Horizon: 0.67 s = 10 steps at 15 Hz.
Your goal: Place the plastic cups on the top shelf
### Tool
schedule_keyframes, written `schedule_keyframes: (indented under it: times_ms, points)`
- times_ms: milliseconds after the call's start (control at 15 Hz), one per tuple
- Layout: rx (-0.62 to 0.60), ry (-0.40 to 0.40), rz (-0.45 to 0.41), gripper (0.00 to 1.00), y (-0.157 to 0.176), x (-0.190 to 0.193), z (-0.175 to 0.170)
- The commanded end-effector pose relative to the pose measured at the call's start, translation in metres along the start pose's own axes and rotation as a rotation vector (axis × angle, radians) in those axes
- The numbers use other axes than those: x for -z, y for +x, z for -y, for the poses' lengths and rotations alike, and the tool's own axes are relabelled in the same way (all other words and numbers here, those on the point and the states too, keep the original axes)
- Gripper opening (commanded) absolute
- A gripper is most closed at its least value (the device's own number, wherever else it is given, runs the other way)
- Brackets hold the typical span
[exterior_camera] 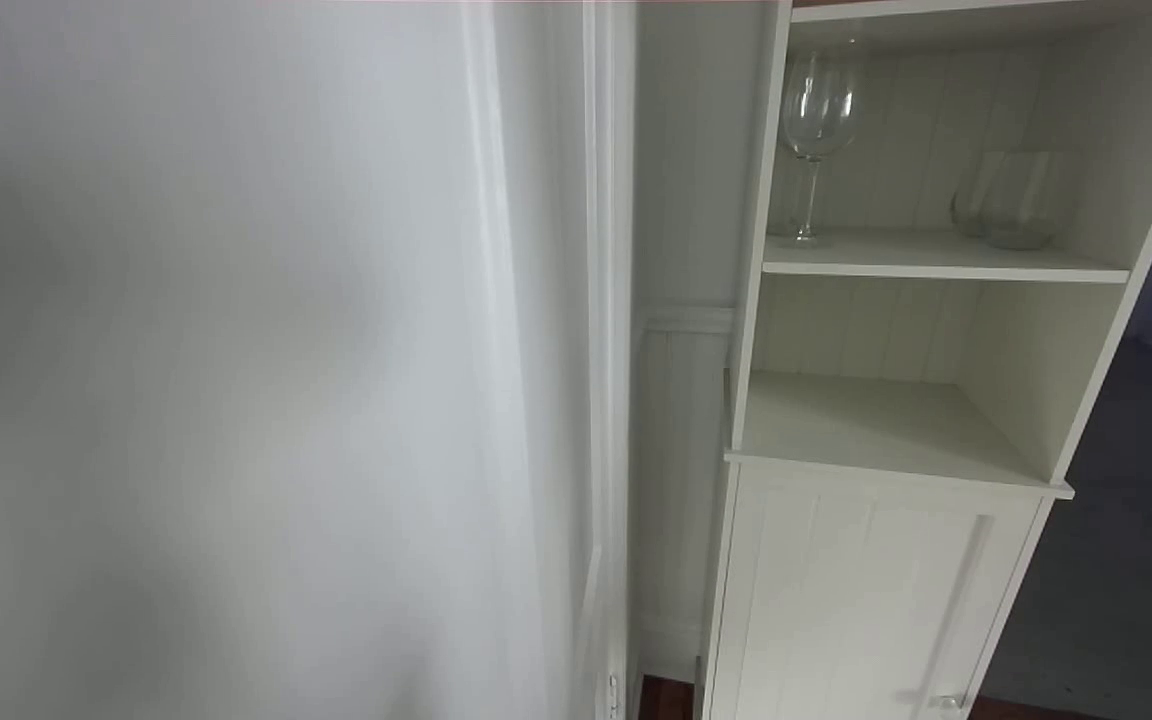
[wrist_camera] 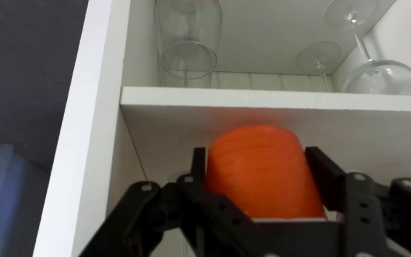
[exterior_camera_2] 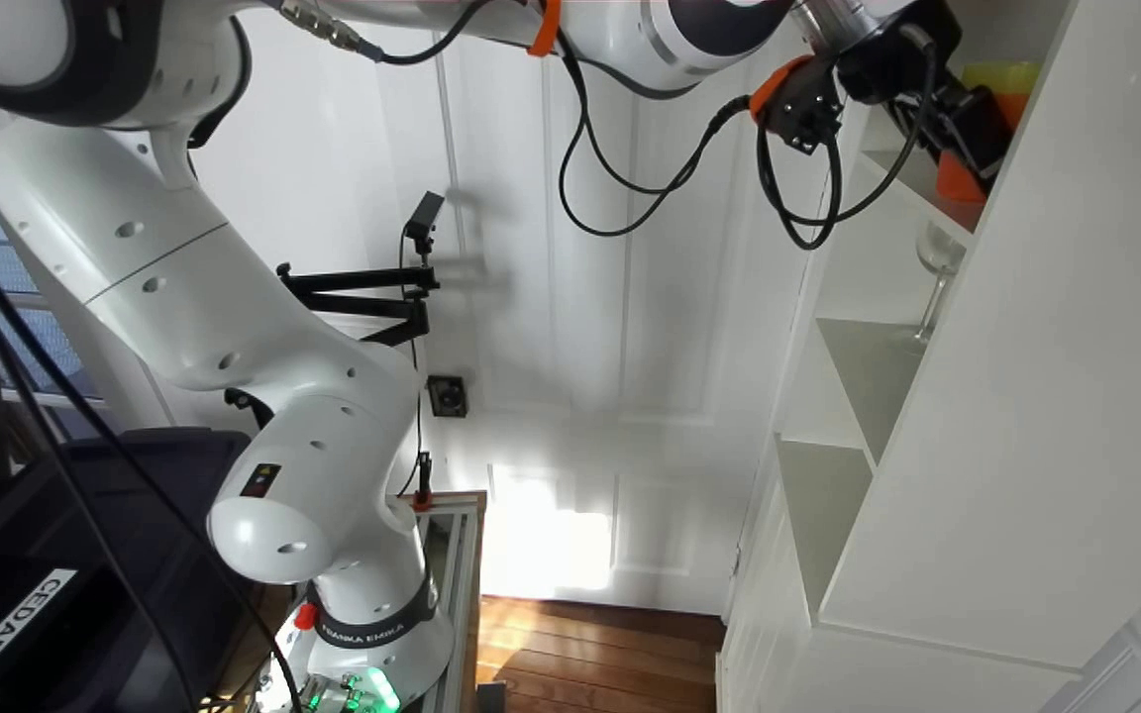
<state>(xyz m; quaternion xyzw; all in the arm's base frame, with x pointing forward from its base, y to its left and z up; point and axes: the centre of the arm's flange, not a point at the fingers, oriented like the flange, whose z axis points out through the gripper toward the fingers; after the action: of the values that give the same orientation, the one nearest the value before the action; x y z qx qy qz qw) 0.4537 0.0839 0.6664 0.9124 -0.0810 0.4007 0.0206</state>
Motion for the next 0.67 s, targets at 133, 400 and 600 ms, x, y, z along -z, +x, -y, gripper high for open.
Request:
schedule_keyframes:
  times_ms: [133, 400, 600]
  points:
    - [0.126, 0.042, 0.053, 0.45, -0.008, 0.05, -0.012]
    - [0.234, 0.038, 0.178, 0.45, -0.021, 0.076, -0.025]
    - [0.312, 0.067, 0.251, 0.45, -0.028, 0.095, -0.036]
